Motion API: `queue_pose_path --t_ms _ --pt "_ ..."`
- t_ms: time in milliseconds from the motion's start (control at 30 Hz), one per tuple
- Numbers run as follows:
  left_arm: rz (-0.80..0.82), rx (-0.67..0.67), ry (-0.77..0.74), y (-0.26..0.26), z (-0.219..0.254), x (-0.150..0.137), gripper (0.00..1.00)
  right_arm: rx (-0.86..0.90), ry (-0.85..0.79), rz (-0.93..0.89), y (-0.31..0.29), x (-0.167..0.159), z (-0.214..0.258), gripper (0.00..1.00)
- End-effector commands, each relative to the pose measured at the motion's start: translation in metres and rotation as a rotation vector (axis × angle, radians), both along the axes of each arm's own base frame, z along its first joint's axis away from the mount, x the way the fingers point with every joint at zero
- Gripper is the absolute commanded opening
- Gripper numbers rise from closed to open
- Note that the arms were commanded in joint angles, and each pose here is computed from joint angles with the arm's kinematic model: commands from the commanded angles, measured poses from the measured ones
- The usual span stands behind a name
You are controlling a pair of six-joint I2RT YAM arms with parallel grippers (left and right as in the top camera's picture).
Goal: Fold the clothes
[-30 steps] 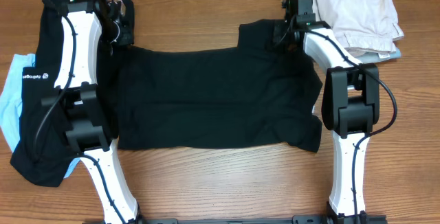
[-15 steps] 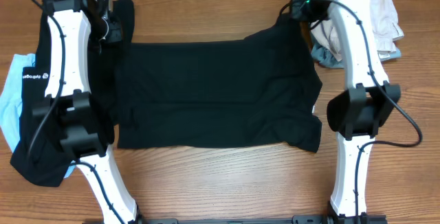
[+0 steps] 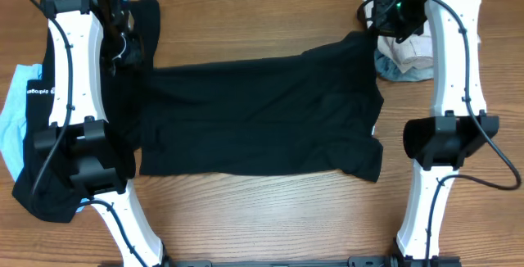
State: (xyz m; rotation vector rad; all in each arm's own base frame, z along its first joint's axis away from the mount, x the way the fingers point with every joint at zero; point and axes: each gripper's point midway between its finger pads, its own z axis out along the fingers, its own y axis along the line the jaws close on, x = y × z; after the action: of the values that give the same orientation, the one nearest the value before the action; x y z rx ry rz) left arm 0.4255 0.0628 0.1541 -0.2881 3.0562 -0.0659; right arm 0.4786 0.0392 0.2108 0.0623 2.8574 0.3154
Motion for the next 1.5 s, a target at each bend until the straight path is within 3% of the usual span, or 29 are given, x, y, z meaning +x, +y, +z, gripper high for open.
queue_pose_path --t_ms 0,200,500,700,1000,1033,1067,1100,1133,1167,1200,1233,1300,1467 --pt "0.01 0.075 0.013 0.014 0.012 -0.009 0.04 0.008 -0.076 -0.013 -0.001 -0.026 0.049 0.04" --pt "-0.004 0.136 0.041 0.025 0.012 -0.016 0.04 -0.004 0.103 0.038 0.006 -0.076 0.013 0.04" --pt "-0.058 0.137 0.112 0.026 -0.005 -0.028 0.04 -0.013 0.174 0.021 0.009 -0.135 -0.048 0.04" --pt "-0.074 0.102 0.29 0.017 -0.043 -0.064 0.04 -0.014 0.229 0.01 0.005 -0.166 -0.07 0.04" --pt "-0.045 0.1 0.495 0.014 -0.089 -0.115 0.04 -0.009 0.319 -0.04 -0.001 -0.188 -0.11 0.04" --pt "-0.047 0.098 0.507 0.013 -0.091 -0.118 0.04 -0.009 0.324 -0.043 -0.001 -0.19 -0.113 0.12" --pt "-0.047 0.095 0.516 0.012 -0.093 -0.121 0.05 -0.009 0.329 -0.043 -0.001 -0.191 -0.116 0.29" --pt "-0.047 0.088 0.52 0.011 -0.095 -0.122 0.15 -0.009 0.331 -0.043 -0.001 -0.192 -0.117 0.57" --pt "-0.046 0.087 0.524 0.01 -0.096 -0.123 0.3 -0.009 0.33 -0.043 -0.001 -0.192 -0.119 0.76" --pt "-0.047 0.087 0.526 0.01 -0.096 -0.124 0.41 -0.009 0.33 -0.047 -0.001 -0.192 -0.119 0.88" --pt "-0.045 0.087 0.526 0.01 -0.096 -0.124 0.59 -0.009 0.327 -0.047 -0.001 -0.191 -0.119 0.94" --pt "-0.04 0.09 0.523 0.011 -0.096 -0.123 0.75 -0.01 0.319 -0.062 -0.002 -0.188 -0.119 0.97" --pt "-0.039 0.092 0.515 0.011 -0.097 -0.121 0.89 -0.008 0.298 -0.066 -0.002 -0.183 -0.119 0.98" --pt "0.002 0.103 0.481 0.013 -0.099 -0.114 1.0 0.002 0.242 -0.087 -0.001 -0.168 -0.12 0.97"
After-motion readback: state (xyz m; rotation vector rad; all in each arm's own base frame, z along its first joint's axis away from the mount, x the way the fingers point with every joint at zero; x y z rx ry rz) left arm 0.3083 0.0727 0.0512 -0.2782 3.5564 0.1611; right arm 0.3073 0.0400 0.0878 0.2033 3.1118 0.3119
